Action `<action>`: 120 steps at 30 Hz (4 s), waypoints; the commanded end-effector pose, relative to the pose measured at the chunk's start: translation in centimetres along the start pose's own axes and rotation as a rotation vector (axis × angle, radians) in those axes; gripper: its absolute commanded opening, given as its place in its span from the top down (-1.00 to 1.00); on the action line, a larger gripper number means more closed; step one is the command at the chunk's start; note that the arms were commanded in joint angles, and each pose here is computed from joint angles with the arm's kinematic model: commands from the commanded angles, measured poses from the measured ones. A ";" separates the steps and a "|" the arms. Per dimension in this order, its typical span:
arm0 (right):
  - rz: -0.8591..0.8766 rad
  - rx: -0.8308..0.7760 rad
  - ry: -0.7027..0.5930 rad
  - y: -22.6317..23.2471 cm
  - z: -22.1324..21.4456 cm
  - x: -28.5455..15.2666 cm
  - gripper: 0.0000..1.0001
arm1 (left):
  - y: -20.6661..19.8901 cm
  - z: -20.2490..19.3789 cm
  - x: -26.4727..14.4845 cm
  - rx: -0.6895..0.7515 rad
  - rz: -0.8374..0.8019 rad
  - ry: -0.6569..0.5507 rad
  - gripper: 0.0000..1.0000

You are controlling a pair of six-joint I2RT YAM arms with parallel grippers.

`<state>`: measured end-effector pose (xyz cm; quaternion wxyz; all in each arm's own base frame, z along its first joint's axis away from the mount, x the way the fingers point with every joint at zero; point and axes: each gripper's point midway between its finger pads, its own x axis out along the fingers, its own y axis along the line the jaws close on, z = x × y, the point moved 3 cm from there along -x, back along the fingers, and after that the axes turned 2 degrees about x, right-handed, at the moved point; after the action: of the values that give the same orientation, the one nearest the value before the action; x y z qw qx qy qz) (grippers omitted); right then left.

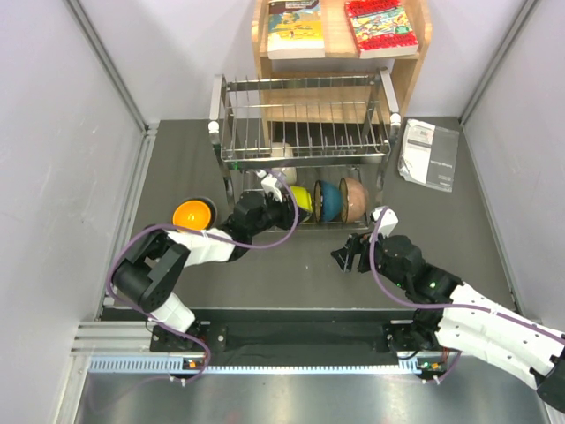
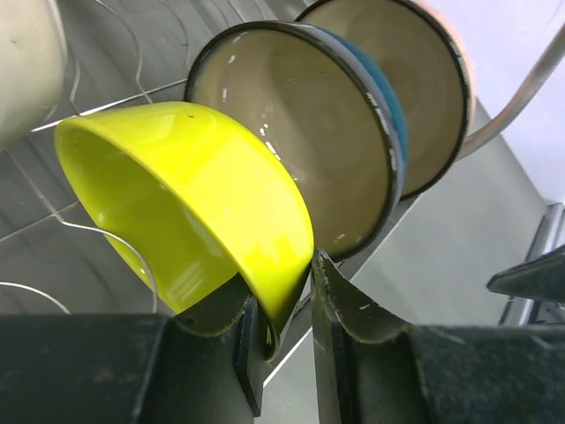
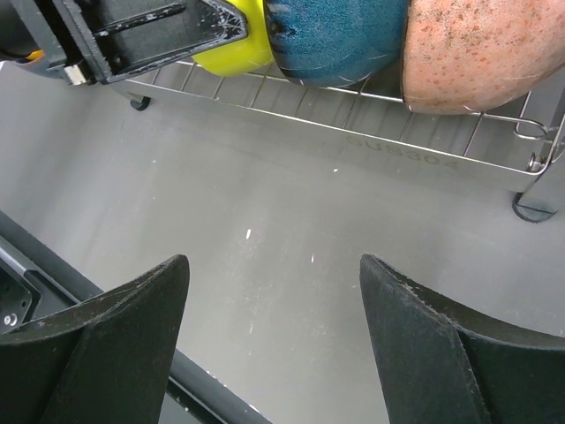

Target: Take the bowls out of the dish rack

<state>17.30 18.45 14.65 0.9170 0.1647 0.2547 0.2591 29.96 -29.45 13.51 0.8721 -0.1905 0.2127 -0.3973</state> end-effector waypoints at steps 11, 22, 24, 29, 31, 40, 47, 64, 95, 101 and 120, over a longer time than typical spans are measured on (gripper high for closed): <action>-0.021 0.000 -0.060 0.1 2.0 -0.2 -0.55 | -3.5 5.8 -0.2 0.023 -0.130 -0.205 1.00; -0.033 0.007 -0.066 -0.1 2.0 -0.1 -0.55 | -2.6 6.5 -1.8 0.102 -0.002 -0.153 1.00; -0.041 0.012 -0.071 -0.3 2.0 -0.2 -0.56 | -2.8 7.3 -2.4 0.118 0.019 -0.167 1.00; -0.033 0.021 -0.080 -0.1 2.3 -0.3 -0.55 | -2.7 7.8 -3.8 0.137 0.083 -0.123 1.00; -0.026 0.024 -0.085 0.2 2.7 -0.4 -0.55 | -3.1 8.4 -4.8 0.145 0.094 -0.132 1.00; -0.037 0.003 -0.083 0.8 4.1 -0.4 -0.54 | -4.2 5.9 -8.5 0.125 0.097 0.030 1.00; -0.037 -0.010 -0.102 1.2 5.1 -0.7 -0.55 | -5.6 4.7 -11.6 0.122 0.064 0.136 1.00; -0.033 -0.032 -0.123 1.8 6.5 -1.0 -0.56 | -1.3 0.1 -18.9 0.002 0.463 0.326 1.00; -0.032 -0.082 -0.165 2.2 9.1 -1.5 -0.57 | 12.5 -2.7 -23.0 -0.324 1.159 0.197 1.00; -0.027 -0.086 -0.170 2.2 10.0 -1.5 -0.57 | 14.2 -3.8 -22.0 -0.348 1.147 0.257 1.00; -0.048 -0.071 -0.164 1.2 9.7 -1.6 -0.57 | 19.3 -0.4 -16.7 -0.366 1.090 0.304 1.00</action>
<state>20.64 17.21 22.01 0.9426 0.1361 0.1991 0.2310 26.56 -2.00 6.39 0.8374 -0.0870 0.5026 0.1966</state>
